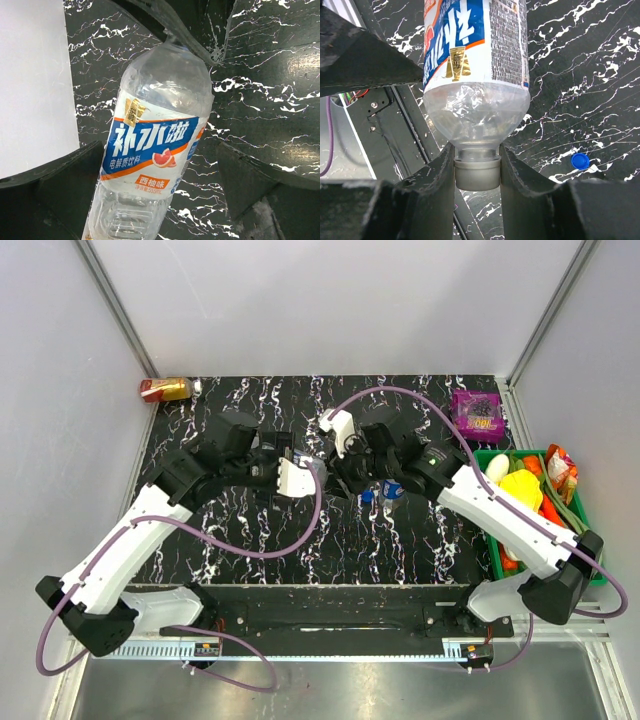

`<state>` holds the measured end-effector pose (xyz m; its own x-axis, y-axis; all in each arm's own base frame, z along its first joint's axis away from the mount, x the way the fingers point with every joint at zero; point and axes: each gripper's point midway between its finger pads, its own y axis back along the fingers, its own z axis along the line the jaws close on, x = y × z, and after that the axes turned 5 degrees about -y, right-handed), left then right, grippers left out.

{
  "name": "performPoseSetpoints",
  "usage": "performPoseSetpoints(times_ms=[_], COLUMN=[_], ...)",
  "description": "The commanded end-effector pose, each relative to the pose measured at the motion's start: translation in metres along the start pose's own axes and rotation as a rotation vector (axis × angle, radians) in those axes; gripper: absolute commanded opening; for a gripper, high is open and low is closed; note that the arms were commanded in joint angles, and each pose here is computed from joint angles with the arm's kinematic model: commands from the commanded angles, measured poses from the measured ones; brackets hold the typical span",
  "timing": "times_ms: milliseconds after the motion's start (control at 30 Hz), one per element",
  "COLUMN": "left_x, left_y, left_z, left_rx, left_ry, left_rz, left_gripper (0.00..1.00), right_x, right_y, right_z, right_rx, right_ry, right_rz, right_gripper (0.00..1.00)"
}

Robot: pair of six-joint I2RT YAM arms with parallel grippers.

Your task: Unscrew the bottle caps

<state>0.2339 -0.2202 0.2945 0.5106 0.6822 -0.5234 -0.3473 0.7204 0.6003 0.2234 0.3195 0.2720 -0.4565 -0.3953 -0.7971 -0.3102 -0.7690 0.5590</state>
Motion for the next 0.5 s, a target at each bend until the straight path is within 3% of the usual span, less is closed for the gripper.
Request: performPoseSetpoints(times_ms=[0,367,467], left_x=[-0.001,0.019,0.018], left_y=[-0.003,-0.019,-0.017], left_z=[-0.001,-0.001,0.002], left_rx=[0.008,-0.041,-0.052], left_ry=[-0.025,-0.048,-0.054], left_rz=[-0.021,0.023,0.02], left_gripper=[0.99,0.99,0.91], right_x=[-0.029,-0.037,-0.037], right_y=[0.023,0.037,0.036], right_z=[0.019,0.036,0.032], right_rx=[-0.058,-0.131,-0.11], right_ry=[0.063,0.08,0.077], right_rz=[-0.113,-0.161,-0.163], right_gripper=[0.0,0.0,0.0])
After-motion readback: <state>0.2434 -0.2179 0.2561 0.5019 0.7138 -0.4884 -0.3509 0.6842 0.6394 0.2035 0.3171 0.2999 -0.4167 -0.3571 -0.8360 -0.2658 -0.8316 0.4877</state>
